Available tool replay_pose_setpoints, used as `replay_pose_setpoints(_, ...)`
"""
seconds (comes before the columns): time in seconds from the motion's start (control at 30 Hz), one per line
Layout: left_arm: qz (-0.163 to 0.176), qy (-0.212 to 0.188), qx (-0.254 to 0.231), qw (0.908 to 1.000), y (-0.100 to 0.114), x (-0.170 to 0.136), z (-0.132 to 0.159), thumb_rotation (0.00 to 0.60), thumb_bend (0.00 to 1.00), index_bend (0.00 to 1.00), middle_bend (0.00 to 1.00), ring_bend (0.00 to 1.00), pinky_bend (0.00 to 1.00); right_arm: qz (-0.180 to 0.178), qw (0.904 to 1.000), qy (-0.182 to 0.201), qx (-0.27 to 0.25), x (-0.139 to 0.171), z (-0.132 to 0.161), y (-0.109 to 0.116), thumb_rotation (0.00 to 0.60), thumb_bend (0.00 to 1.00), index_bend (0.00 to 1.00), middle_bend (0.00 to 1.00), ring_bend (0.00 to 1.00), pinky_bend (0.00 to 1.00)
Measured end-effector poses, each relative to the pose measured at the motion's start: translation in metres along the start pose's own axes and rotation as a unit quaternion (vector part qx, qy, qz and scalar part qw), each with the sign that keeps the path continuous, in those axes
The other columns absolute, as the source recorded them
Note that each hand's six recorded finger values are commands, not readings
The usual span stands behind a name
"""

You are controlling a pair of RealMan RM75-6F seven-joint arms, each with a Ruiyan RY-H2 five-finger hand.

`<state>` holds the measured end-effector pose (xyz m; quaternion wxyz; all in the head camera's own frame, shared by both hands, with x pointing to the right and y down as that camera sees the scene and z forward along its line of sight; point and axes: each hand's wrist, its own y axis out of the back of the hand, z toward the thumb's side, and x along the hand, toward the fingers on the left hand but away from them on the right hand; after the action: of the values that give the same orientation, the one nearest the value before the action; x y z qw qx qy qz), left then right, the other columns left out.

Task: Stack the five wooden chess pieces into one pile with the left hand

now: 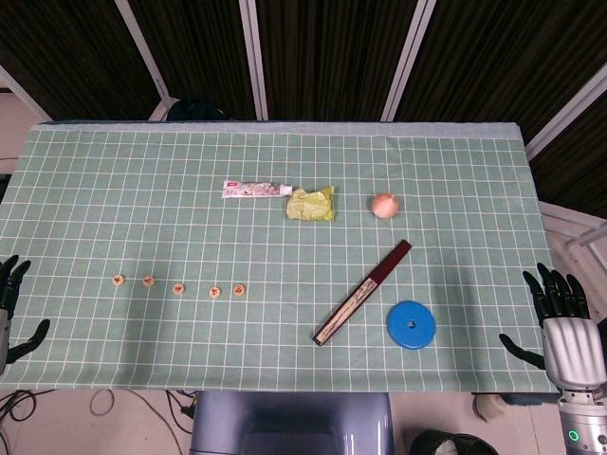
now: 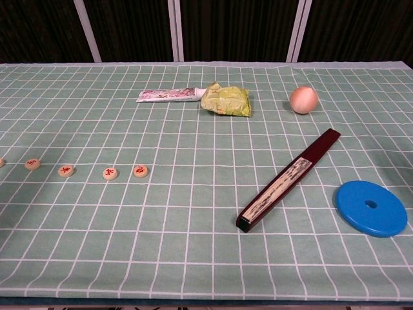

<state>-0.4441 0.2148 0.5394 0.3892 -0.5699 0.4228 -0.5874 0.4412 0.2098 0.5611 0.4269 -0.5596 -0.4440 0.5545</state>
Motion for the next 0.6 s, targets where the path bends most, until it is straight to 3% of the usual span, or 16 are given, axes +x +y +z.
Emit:
replay_pose_setpoints(0.17, 0.000, 0.001, 0.000, 1.0000, -0.0012, 0.0027, 0.0000, 0.600, 0.16, 0.05, 0.00, 0.00, 0.00, 0.003, 1.0000, -0.002, 0.001, -0.0008, -0.0003, -0.0010, 0.600, 0.23, 0.08, 0.01, 0.00, 0.00)
replay_pose_setpoints(0.6, -0.001, -0.008, 0.008, 0.9999, -0.0018, 0.0021, 0.0016, 0.600, 0.19, 0.08, 0.00, 0.00, 0.00, 0.007, 0.9999, -0.014, -0.005, 0.0009, -0.0038, 0.0020, 0.600, 0.23, 0.08, 0.01, 0.00, 0.00)
